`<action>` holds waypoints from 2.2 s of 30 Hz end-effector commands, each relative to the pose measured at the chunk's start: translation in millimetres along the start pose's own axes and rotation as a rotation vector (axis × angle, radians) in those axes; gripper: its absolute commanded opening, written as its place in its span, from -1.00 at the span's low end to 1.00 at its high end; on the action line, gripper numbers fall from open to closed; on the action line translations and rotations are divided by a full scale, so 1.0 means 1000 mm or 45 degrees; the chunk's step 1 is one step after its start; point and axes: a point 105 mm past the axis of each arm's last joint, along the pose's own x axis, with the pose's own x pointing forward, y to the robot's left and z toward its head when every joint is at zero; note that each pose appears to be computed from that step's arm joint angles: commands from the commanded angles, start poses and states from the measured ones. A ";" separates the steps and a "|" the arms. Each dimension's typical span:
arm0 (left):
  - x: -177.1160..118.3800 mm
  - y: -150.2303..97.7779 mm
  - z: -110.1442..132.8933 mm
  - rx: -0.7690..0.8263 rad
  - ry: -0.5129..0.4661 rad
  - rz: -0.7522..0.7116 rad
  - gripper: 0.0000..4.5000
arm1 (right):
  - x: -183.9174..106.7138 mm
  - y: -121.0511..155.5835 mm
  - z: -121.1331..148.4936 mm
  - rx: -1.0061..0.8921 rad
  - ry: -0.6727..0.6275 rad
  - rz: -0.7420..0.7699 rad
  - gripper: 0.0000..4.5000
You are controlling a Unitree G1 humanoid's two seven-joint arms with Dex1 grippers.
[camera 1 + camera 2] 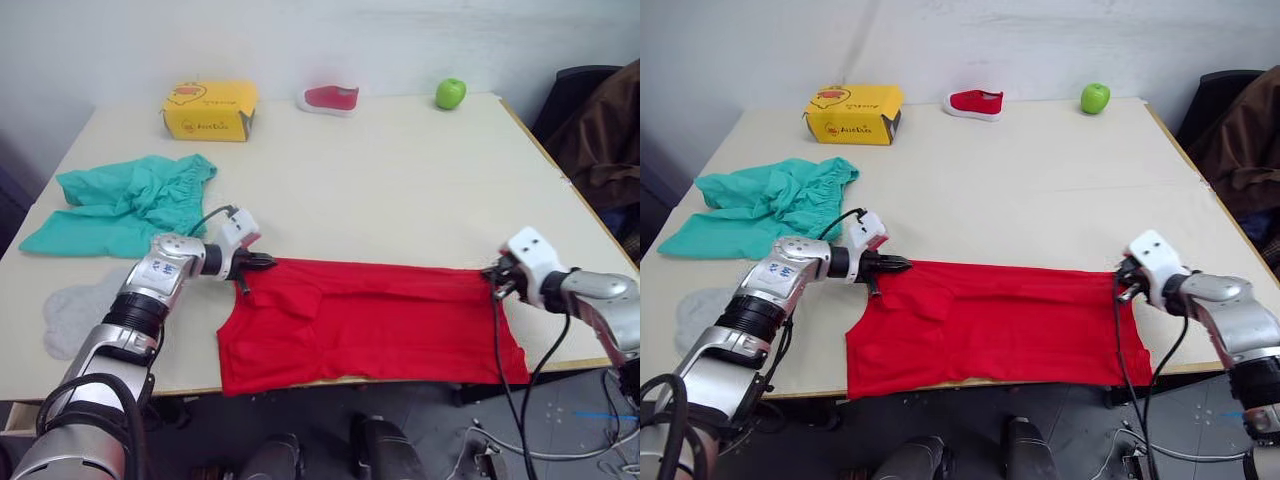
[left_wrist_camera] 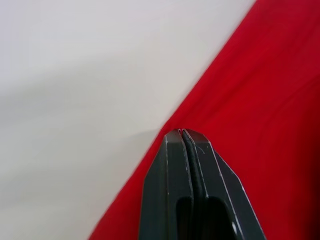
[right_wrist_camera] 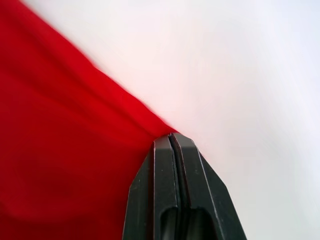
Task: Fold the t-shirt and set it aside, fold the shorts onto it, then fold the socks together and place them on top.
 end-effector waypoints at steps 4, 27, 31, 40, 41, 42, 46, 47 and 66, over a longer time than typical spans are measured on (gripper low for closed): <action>-0.030 -0.006 0.033 0.018 -0.175 -0.086 -0.98 | -0.023 0.000 0.055 -0.013 -0.315 0.085 -1.00; -0.088 -0.069 -0.020 -0.117 0.161 -0.452 -0.98 | -0.044 0.020 0.002 0.033 -0.027 0.131 -1.00; -0.097 -0.070 0.020 -0.198 -0.058 -0.515 -0.98 | -0.046 0.016 0.038 0.101 -0.208 0.157 -1.00; -0.027 -0.040 0.044 -0.038 -0.072 -0.295 -0.98 | -0.011 0.061 0.070 0.073 -0.226 0.338 -1.00; -0.017 -0.035 0.039 -0.022 -0.048 -0.257 -0.98 | -0.009 0.064 0.064 0.067 -0.193 0.344 -1.00; -0.009 -0.031 0.033 -0.005 -0.025 -0.224 -0.98 | -0.007 0.067 0.057 0.061 -0.163 0.350 -1.00; 0.004 -0.018 -0.001 0.145 0.127 -0.138 -0.98 | -0.017 0.071 0.031 0.047 -0.054 0.378 -1.00; 0.003 -0.016 -0.006 0.167 0.142 -0.129 -0.98 | -0.020 0.069 0.026 0.041 -0.037 0.369 -1.00; -0.093 -0.087 0.108 0.291 -0.505 -0.613 -0.15 | -0.026 0.016 0.089 -0.196 -0.069 0.531 -0.11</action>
